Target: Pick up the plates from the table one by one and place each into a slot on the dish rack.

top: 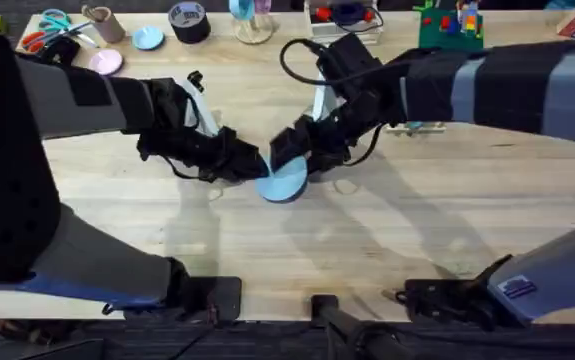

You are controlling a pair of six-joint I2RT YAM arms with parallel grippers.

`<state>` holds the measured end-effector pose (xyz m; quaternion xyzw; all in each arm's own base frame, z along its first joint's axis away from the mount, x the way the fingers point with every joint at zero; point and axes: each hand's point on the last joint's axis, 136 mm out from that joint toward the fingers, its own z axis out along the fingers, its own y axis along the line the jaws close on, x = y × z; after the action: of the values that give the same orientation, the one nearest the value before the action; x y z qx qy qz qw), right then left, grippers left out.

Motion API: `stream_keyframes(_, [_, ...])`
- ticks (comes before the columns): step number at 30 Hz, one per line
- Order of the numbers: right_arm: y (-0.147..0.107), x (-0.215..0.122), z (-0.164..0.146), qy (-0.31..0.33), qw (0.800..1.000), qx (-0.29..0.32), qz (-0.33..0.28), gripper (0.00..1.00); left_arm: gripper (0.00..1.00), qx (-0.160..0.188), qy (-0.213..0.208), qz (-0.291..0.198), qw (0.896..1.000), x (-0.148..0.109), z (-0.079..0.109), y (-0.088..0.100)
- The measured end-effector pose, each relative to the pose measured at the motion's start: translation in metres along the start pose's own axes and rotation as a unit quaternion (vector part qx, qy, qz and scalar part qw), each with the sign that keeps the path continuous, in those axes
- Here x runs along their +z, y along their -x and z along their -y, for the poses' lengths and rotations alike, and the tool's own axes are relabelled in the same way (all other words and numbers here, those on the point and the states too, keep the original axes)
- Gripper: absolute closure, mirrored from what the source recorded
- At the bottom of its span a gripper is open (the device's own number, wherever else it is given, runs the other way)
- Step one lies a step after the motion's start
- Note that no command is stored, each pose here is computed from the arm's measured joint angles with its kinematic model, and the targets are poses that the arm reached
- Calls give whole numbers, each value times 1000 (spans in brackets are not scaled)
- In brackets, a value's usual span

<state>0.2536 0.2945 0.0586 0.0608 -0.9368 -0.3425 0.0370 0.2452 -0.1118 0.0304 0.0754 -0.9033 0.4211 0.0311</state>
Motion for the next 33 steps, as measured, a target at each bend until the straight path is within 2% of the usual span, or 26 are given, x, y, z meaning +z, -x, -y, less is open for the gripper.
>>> stream_keyframes(2, [-1,1,2,-5,1000,2,-1,705,958,-1,0,0,1000,0,0,0])
stream_keyframes(3, [0,-2,3,2,1000,9,-1,962,958,-4,-4,1,1000,-2,0,0])
stream_keyframes(8, [-3,-2,2,7,1000,12,-9,964,958,-3,-10,2,1000,-2,2,0])
stream_keyframes(15, [-8,-5,0,8,1000,-4,-15,972,959,20,-9,-2,1000,-5,6,-3])
stream_keyframes(18, [-17,-12,1,-9,1000,-15,-20,970,959,52,-1,5,999,-13,15,-5])
stream_keyframes(24, [-25,-40,9,-75,996,-47,0,970,959,136,19,58,989,-47,50,-2])
stream_keyframes(33, [-23,-117,2,-138,980,-103,97,970,960,226,88,124,962,-99,86,-22])
